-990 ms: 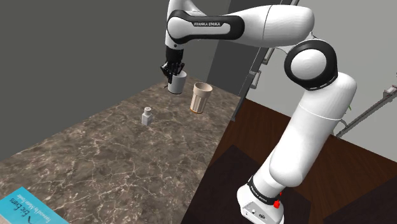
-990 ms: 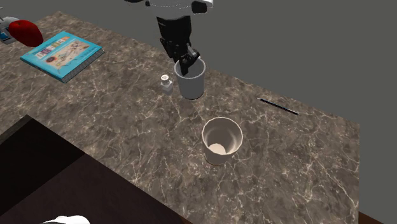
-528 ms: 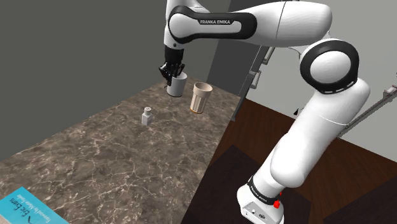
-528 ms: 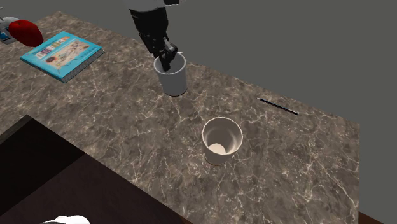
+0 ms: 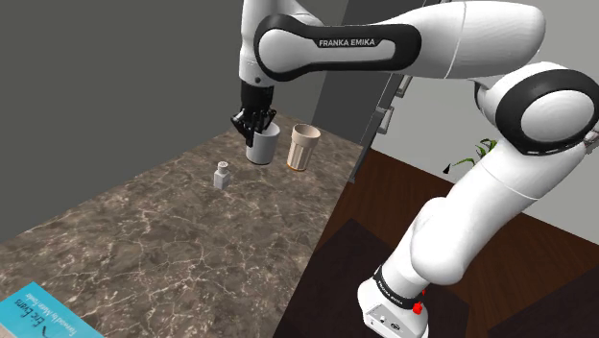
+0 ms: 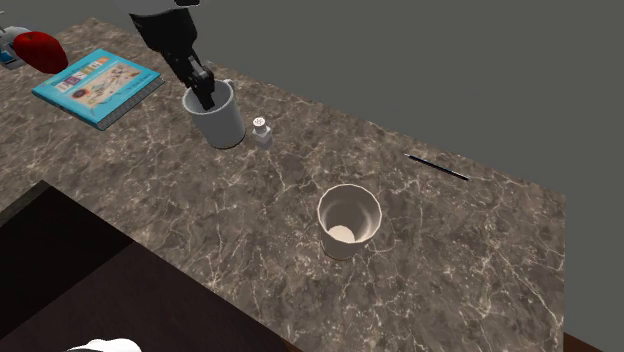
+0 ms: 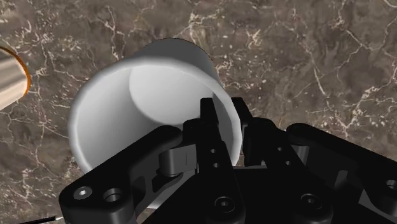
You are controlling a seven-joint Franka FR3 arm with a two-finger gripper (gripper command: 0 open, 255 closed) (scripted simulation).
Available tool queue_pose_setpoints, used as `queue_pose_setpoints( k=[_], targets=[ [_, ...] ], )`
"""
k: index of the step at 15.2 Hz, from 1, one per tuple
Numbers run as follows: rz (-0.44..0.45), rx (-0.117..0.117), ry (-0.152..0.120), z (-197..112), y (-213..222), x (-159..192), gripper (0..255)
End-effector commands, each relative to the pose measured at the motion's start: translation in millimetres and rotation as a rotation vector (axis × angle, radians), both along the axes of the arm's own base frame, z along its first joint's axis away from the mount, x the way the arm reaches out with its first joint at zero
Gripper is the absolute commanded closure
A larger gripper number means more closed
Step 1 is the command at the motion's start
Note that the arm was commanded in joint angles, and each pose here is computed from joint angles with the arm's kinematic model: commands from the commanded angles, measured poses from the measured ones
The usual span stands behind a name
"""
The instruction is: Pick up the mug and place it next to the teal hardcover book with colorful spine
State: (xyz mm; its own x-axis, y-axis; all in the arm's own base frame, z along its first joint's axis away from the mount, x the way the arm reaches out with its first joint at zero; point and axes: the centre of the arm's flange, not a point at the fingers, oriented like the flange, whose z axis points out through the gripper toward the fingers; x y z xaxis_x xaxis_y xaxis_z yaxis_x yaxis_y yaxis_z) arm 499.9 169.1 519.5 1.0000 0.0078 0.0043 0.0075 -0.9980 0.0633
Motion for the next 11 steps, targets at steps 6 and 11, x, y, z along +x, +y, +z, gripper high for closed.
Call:
queue_pose_setpoints(
  k=[6,11],
  targets=[
    [-0.001,0.0,0.0,1.4,71.4,-59.7,255],
    [-0.001,0.0,0.0,1.6,121.3,-102.8,255]
  ],
)
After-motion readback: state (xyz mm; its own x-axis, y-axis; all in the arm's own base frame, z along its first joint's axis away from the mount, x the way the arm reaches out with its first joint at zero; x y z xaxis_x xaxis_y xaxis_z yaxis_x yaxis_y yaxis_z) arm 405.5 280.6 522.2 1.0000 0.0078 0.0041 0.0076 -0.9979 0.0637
